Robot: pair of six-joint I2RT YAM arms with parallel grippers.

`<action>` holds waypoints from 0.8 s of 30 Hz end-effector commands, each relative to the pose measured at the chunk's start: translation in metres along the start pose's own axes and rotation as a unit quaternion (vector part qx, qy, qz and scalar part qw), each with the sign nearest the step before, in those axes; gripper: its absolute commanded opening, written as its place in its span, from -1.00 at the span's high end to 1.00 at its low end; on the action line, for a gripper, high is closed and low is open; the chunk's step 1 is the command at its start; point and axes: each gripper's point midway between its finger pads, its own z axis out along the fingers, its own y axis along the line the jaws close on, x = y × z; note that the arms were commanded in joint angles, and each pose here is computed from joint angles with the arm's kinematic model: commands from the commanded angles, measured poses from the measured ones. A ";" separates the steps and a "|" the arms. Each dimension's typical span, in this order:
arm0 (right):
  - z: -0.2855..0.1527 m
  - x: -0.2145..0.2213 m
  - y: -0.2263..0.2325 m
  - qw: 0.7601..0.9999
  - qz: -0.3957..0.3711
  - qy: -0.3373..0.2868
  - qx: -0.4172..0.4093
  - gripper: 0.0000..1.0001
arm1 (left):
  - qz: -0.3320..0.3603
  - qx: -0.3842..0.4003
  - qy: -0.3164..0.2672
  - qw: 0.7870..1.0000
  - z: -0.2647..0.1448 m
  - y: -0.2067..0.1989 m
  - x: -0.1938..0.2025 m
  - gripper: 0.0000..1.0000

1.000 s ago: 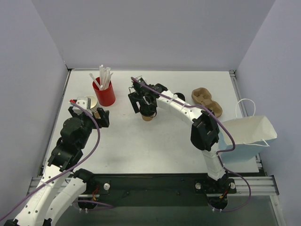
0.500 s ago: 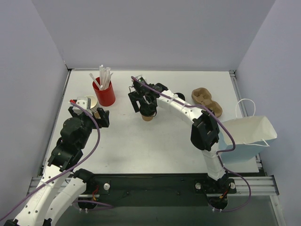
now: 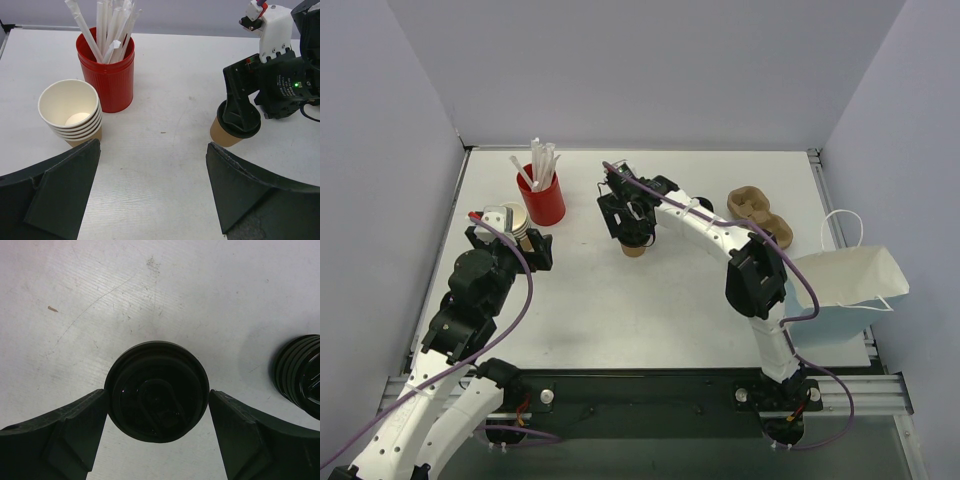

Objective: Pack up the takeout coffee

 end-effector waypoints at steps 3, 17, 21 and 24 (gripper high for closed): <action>0.008 0.016 -0.005 1.000 -0.001 0.028 0.006 -0.58 | -0.004 0.004 -0.023 1.000 0.001 -0.003 -0.012 -0.93; -0.005 0.053 -0.038 0.997 0.034 0.064 0.037 -0.27 | -0.006 0.004 -0.026 1.000 -0.001 -0.002 -0.013 -0.93; -0.011 0.066 -0.056 0.994 0.041 0.077 0.060 -0.27 | -0.007 0.005 -0.029 1.000 -0.002 -0.002 -0.015 -0.93; -0.018 0.081 -0.077 0.989 0.054 0.096 0.094 -0.26 | -0.007 0.006 -0.030 1.000 -0.002 -0.003 -0.015 -0.93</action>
